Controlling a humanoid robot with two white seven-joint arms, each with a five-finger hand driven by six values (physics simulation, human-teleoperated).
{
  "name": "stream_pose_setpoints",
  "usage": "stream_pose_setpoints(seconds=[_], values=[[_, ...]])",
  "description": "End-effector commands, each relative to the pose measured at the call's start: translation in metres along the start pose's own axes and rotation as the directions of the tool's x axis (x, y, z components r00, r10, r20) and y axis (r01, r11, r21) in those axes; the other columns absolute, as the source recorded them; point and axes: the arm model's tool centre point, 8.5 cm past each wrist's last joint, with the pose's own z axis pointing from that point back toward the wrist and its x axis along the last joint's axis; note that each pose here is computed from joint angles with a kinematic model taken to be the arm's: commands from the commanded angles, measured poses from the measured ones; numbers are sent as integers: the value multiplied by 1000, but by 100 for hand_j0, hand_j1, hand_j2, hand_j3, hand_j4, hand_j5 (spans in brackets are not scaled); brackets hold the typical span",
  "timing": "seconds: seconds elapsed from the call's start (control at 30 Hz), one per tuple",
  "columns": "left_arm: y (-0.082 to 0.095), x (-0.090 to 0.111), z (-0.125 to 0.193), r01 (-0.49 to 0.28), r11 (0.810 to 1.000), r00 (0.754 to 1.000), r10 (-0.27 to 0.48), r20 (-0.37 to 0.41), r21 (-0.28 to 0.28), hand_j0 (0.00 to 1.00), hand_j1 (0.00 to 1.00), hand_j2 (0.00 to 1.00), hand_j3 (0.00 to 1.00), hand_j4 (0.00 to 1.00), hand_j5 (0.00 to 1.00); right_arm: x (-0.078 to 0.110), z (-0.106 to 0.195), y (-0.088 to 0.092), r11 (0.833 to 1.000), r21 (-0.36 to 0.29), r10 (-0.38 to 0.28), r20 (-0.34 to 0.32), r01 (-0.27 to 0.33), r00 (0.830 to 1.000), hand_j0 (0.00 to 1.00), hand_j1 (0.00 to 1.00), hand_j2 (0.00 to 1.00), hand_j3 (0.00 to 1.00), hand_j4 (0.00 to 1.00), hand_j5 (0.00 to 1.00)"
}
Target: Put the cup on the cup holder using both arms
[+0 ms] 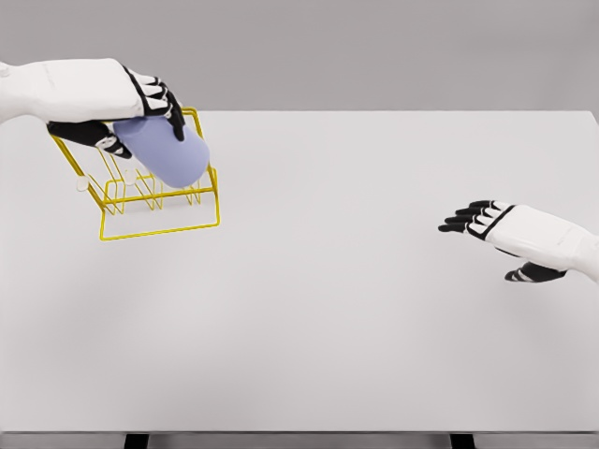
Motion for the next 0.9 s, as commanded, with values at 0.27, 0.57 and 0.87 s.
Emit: stream_pose_setpoints(seconds=[0.27, 0.57, 0.87], values=[[-6, -10, 16, -30, 1000, 999, 30, -44, -7, 45, 45, 45, 45, 45, 45, 0, 1, 0, 1000, -3, -6, -1, 6, 1000, 100, 100, 100, 100, 100, 100], [-8, -10, 19, -38, 999, 998, 37, -46, -9, 46, 46, 46, 46, 46, 46, 0, 1, 0, 1000, -1, -5, 0, 5, 1000, 100, 100, 100, 100, 100, 100], [-17, -9, 11, -49, 999, 998, 48, -37, -24, 46, 46, 46, 46, 46, 46, 0, 1, -1, 1000, -4, -3, -1, 3, 1000, 100, 100, 100, 100, 100, 100]])
